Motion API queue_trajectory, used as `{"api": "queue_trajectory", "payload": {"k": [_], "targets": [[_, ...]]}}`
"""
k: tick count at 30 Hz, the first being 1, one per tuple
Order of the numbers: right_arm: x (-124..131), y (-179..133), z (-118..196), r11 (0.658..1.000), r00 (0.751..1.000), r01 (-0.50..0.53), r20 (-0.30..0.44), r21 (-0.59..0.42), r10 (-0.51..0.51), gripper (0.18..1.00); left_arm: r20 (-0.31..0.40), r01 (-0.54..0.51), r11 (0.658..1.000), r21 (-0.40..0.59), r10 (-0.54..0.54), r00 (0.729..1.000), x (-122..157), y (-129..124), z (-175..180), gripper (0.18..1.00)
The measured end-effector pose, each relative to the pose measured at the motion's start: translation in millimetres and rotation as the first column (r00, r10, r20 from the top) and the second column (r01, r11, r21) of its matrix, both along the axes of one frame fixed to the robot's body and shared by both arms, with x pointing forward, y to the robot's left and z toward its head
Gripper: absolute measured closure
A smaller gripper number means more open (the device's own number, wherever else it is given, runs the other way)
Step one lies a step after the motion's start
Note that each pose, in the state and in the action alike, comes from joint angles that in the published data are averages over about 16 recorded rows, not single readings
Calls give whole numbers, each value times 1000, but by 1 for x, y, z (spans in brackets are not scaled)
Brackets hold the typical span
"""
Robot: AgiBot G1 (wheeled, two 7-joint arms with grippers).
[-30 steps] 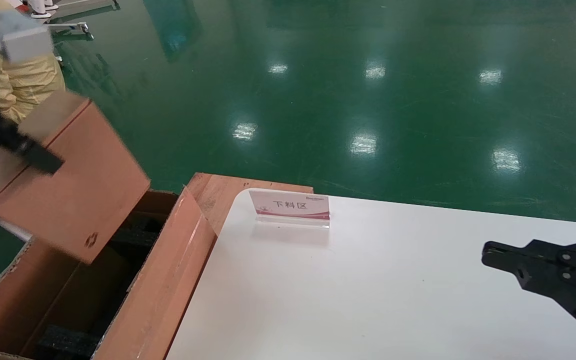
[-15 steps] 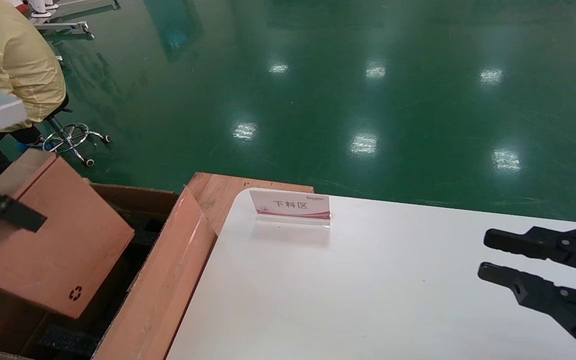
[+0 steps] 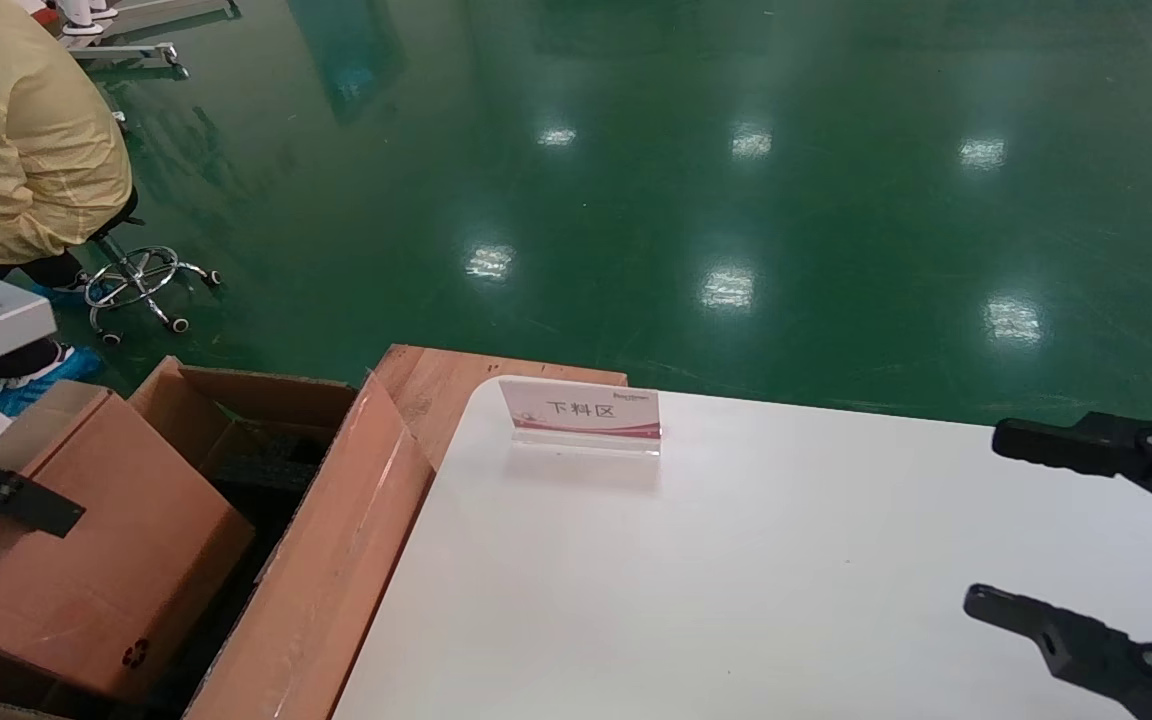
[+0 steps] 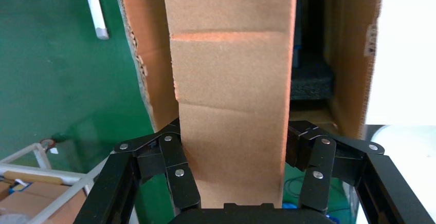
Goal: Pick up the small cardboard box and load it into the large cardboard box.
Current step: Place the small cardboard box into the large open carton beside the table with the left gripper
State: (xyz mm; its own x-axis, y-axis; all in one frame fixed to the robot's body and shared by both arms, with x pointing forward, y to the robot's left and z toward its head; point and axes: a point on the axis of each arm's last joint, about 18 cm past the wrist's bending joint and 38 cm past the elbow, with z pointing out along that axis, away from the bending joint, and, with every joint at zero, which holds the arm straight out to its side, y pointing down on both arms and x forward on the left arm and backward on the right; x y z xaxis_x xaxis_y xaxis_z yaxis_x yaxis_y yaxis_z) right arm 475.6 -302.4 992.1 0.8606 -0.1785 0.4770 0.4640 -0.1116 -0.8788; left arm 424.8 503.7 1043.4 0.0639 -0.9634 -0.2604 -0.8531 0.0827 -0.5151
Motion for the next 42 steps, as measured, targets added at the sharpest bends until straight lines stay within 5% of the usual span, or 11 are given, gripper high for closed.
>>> {"api": "queue_trajectory", "payload": {"k": [17, 42], "targets": [[0, 0, 0, 1000, 1000, 0, 0, 0, 0, 255, -3, -2, 998, 64, 3, 1000, 27, 22, -29, 920], [0, 0, 0, 1000, 1000, 0, 0, 0, 0, 178, -49, -28, 990, 139, 35, 998, 65, 41, -46, 923]]}}
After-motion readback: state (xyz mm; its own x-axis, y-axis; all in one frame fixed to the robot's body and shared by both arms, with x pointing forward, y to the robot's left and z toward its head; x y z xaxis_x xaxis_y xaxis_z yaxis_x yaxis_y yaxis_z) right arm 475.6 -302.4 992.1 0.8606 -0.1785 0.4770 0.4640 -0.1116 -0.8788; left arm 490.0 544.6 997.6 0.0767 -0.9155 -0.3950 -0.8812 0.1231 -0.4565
